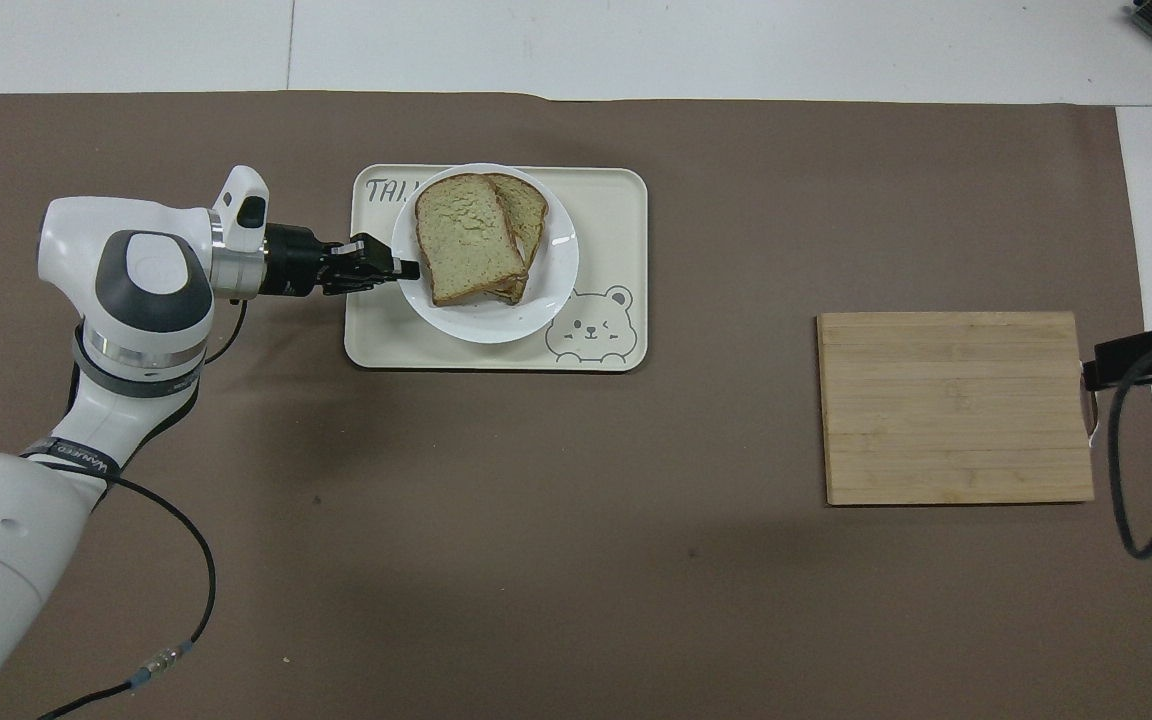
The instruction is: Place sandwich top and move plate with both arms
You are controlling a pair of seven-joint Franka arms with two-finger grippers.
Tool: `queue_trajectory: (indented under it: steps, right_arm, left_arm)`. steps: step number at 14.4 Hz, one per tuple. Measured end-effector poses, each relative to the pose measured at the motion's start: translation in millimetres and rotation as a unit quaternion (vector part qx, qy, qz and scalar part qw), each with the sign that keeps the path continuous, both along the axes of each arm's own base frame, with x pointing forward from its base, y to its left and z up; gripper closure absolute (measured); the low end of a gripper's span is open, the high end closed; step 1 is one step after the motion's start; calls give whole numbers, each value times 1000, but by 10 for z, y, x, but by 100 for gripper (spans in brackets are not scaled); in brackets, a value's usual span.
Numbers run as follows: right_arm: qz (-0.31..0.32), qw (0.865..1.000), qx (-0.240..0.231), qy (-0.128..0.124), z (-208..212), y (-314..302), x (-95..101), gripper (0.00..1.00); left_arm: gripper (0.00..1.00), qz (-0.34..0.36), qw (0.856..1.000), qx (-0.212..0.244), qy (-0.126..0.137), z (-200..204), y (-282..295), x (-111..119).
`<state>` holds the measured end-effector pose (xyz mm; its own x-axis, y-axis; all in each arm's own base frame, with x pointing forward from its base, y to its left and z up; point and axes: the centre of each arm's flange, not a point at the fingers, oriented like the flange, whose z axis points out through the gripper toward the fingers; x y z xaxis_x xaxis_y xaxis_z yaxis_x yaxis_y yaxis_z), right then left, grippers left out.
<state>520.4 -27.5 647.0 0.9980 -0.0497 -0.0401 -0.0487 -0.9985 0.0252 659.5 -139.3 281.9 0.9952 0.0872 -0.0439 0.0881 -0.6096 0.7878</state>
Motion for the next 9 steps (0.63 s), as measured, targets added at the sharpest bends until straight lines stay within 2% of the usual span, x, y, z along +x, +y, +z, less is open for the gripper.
queue_trajectory:
  steps: [4, 8, 9]
  right_arm:
    - [0, 1000, 0, 0, 0, 0, 0, 0]
    - [0, 1000, 0, 0, 0, 0, 0, 0]
    - [0, 1000, 0, 0, 0, 0, 0, 0]
  left_arm:
    - [94, -15, 1000, 16, -8, -5, -102, 1]
    - [56, -52, 997, 57, -21, 13, -135, -9]
    - [41, -62, 995, 72, -28, 69, -118, 9]
